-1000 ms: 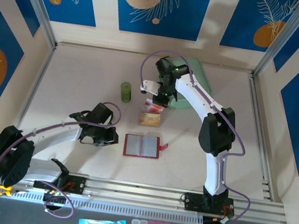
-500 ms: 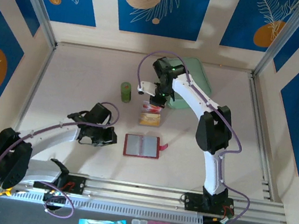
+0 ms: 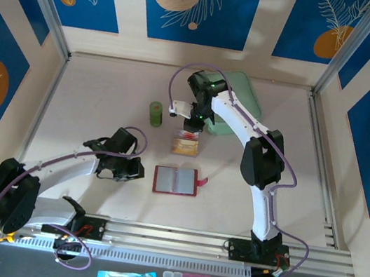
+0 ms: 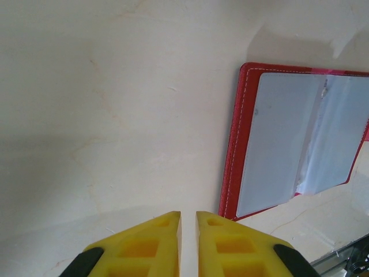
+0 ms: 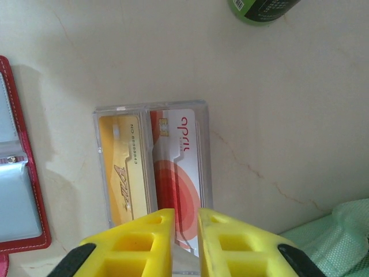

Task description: Take the credit cards out of the card holder

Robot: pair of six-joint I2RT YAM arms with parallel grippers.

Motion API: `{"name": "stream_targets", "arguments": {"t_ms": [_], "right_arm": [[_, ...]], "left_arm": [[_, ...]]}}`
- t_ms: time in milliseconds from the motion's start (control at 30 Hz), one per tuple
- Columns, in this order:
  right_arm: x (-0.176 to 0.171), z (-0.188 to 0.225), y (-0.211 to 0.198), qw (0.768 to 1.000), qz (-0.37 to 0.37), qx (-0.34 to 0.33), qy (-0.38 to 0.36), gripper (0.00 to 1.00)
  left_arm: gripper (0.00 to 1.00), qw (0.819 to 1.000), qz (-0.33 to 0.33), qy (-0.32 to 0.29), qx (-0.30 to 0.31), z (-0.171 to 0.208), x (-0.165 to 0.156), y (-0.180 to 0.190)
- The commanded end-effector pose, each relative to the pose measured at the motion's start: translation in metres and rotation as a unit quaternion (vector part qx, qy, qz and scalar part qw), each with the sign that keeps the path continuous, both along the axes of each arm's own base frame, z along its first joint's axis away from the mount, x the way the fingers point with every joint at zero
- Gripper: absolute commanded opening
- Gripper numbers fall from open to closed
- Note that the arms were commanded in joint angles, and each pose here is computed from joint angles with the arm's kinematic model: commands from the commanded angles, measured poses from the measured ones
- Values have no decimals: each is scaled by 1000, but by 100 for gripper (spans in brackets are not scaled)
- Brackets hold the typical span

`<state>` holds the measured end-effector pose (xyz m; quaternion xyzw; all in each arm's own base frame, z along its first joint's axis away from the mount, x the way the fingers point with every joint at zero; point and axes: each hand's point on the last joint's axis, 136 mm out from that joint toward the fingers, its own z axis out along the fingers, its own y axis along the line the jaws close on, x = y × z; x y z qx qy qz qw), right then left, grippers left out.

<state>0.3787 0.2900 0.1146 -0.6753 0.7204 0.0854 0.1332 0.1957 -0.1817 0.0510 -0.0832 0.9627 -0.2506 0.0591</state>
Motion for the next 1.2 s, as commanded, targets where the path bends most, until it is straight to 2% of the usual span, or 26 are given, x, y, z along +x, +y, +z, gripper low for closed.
{"name": "stream_targets", "arguments": {"t_ms": [0,100,200,500,567,600,633,667,733,767,967,1167], "right_arm": [[-5,13,1,1000,-9,9,-3,20],[-5,22,-3,999,-36,13,-12,21],[-9,36,-6,997,-73,37,-18,24],[-21,44,-36,975,-203,87,-37,39],[-23,40,-49,967,-235,89,-43,53],[-24,39,-55,963,-251,92,-47,56],[-26,36,-62,958,-267,95,-50,66],[-27,33,-69,953,-281,97,-52,71],[-30,28,-82,942,-314,106,-57,97],[-29,27,-88,936,-329,112,-60,99],[-30,16,-130,894,-417,142,-82,99],[-30,-3,-163,851,-487,174,-96,99]], "left_arm": [[14,1000,6,-4,7,-2,5,6],[16,1000,8,-11,12,-1,10,7],[23,999,15,-23,21,-2,16,13],[62,996,21,-50,73,0,41,43],[70,994,21,-55,91,0,46,51],[74,993,22,-59,102,0,49,56],[77,991,24,-61,113,-1,53,62],[80,990,24,-60,124,-2,55,67],[98,986,28,-61,150,-3,61,80],[100,985,28,-61,158,-3,64,84],[100,975,39,-98,197,4,85,108],[100,944,51,-168,280,25,107,139]]}}
